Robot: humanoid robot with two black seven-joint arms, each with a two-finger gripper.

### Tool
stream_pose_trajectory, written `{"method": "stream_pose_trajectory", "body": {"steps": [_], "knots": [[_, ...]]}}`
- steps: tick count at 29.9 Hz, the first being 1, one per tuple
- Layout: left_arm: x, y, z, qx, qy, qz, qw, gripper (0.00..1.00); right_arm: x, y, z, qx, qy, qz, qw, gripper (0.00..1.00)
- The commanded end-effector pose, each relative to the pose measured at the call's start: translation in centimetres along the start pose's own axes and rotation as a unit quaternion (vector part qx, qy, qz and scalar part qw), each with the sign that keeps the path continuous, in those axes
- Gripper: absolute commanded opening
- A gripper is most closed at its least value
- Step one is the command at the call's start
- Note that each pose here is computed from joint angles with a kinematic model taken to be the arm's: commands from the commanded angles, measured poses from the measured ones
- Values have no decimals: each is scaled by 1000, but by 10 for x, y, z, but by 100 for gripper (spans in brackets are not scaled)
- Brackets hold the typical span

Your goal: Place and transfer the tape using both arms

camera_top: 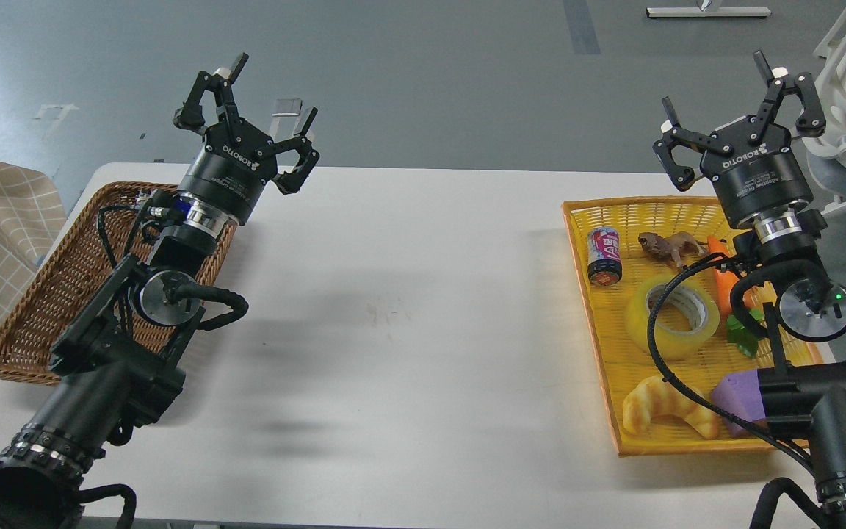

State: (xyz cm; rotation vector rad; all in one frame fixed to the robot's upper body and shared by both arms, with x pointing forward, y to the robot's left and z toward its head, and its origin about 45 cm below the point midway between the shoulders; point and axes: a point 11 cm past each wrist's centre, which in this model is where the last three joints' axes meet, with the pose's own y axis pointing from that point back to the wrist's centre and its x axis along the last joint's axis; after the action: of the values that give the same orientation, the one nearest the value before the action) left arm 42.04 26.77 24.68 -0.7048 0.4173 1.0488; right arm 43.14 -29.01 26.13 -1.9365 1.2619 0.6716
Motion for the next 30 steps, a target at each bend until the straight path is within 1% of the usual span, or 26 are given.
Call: {"method": "stream_pose_trajectory", "body": {"steps": [1,28,30], "knots": [[0,0,0,0,0,-1,1000,98,0,0,0,0,0,0,1000,100],[0,0,0,-1,1,0,1000,98,0,1,0,-1,1,1,1000,100],[0,0,0,-1,0,0,1000,98,-2,-1,6,-10,2,-3,1000,100]]}}
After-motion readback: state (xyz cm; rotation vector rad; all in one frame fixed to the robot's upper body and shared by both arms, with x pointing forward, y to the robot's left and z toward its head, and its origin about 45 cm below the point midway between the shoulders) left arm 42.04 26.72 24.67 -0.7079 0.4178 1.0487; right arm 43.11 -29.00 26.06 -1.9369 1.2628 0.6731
